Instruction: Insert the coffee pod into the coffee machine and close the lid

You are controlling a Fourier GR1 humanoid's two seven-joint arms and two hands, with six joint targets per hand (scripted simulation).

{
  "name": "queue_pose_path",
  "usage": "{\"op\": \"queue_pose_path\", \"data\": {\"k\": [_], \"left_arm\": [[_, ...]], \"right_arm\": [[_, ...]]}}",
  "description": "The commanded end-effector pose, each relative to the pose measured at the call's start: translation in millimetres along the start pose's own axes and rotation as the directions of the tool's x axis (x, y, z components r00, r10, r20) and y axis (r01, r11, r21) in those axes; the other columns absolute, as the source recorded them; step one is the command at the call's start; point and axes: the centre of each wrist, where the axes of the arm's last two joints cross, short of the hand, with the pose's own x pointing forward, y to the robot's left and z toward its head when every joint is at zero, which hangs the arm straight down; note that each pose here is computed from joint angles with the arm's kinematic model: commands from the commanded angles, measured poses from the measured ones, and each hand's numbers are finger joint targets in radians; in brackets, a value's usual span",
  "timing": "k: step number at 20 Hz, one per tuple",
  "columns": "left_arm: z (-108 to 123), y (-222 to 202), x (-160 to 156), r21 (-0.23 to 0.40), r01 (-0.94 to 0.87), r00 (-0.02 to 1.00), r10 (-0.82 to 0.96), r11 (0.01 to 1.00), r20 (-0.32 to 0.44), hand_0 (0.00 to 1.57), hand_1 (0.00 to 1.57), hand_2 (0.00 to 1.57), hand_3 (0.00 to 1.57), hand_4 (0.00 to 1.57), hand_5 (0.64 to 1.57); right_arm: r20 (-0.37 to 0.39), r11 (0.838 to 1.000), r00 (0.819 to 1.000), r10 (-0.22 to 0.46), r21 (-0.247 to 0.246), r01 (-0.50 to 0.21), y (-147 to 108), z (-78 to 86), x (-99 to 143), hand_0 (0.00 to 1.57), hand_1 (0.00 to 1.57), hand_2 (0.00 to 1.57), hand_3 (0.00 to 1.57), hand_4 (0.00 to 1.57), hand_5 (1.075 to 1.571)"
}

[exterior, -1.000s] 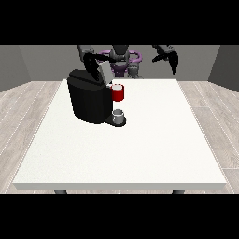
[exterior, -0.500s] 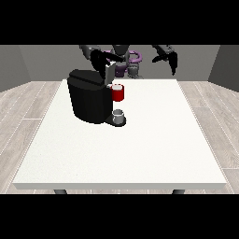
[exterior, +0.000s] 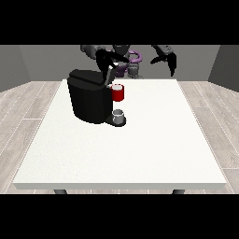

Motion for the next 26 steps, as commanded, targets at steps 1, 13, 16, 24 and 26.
{"op": "queue_pose_path", "data": {"k": [1,13,16,24,26], "left_arm": [[-12.9,-5.7,11.5,-0.010,0.006,0.999,-0.006,1.000,0.054,0.00,0.00,0.00,0.00,0.39,1.571],[-23.5,-4.5,34.5,-0.065,0.000,0.993,0.008,0.998,0.121,0.00,0.00,0.00,0.00,0.44,1.571],[-19.0,-8.1,29.8,-0.076,-0.001,0.992,0.011,0.997,0.130,0.00,0.00,0.00,0.00,0.37,1.571],[-28.3,19.1,44.0,-0.073,0.003,0.982,0.010,0.997,0.186,0.00,0.00,0.00,0.00,0.00,1.571],[-31.3,11.7,39.4,-0.058,0.012,0.982,-0.001,0.998,0.190,0.00,0.00,0.00,0.00,0.20,1.571]], "right_arm": [[0.279,0.991,0.956,0.091,0.073,-0.115,23.1,0.2,53.8,0.00,0.00,0.00,0.00,0.30,1.571],[0.367,0.984,0.917,0.156,0.019,-0.175,32.1,-14.7,100.8,0.00,0.00,0.00,0.00,0.00,1.571],[0.387,0.978,0.903,0.189,0.005,-0.207,28.3,-19.4,111.8,0.00,0.00,0.00,0.00,0.00,1.571],[0.433,0.981,0.884,0.176,-0.002,-0.195,31.1,-26.0,143.3,0.00,0.00,0.00,0.00,0.00,1.571],[0.454,0.984,0.879,0.149,0.021,-0.178,54.4,-22.8,144.9,0.00,0.00,0.00,0.00,0.00,1.571]]}}
